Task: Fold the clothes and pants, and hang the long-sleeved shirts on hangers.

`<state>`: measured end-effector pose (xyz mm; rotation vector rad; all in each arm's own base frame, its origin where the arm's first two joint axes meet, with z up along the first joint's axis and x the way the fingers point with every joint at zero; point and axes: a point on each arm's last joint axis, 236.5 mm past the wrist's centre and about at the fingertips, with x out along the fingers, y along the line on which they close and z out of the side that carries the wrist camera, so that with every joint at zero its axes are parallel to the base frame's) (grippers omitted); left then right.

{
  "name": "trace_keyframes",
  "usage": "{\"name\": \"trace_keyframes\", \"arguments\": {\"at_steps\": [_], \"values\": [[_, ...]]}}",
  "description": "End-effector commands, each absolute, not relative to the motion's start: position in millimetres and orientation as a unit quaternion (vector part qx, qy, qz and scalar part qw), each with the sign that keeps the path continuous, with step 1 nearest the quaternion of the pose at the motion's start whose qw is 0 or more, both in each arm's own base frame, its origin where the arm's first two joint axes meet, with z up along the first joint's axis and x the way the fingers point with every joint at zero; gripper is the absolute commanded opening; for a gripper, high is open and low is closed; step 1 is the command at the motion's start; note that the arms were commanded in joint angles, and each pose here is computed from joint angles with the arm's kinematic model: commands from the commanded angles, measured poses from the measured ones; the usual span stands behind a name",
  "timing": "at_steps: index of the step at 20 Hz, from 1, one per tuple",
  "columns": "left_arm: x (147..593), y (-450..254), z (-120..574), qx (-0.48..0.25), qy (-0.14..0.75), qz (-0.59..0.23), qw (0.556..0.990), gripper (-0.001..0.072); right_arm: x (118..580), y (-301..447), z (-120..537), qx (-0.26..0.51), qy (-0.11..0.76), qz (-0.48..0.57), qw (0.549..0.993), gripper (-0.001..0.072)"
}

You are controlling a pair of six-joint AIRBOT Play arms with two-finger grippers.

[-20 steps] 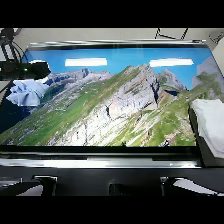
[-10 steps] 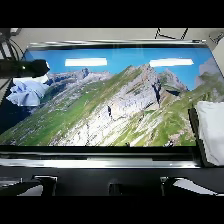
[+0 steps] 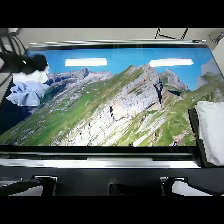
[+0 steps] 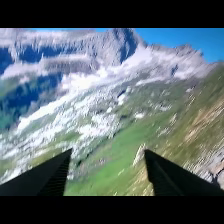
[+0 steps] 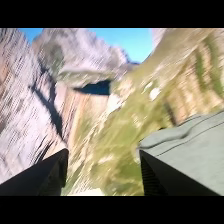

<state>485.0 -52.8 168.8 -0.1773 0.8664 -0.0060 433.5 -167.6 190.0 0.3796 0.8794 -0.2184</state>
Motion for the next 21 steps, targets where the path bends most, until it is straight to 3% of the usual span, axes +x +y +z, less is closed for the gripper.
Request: {"name": "trace_keyframes", "arguments": {"at_steps": [1,3,4,5,21], "values": [[431.3,-74.9,81.2,-0.075,0.571,-0.032,0.817,0.0586,424.1,-49.2,116.4,0.187,0.599,-0.013,0.778,0.0514],[413.9,-90.3,51.0,-0.082,0.585,-0.054,0.805,0.0588,415.3,-13.9,89.6,0.161,0.654,0.016,0.739,0.0517],[412.5,-92.0,42.5,-0.081,0.579,-0.054,0.809,0.0587,421.3,-9.2,84.7,0.162,0.651,0.001,0.742,0.0590],[412.2,-91.6,38.1,-0.082,0.579,-0.053,0.809,0.0587,429.1,-6.0,83.0,0.172,0.640,-0.021,0.748,0.0706],[413.8,-91.0,35.4,-0.081,0.580,-0.051,0.809,0.0587,432.3,1.5,83.1,0.168,0.637,-0.019,0.752,0.0701]]}}
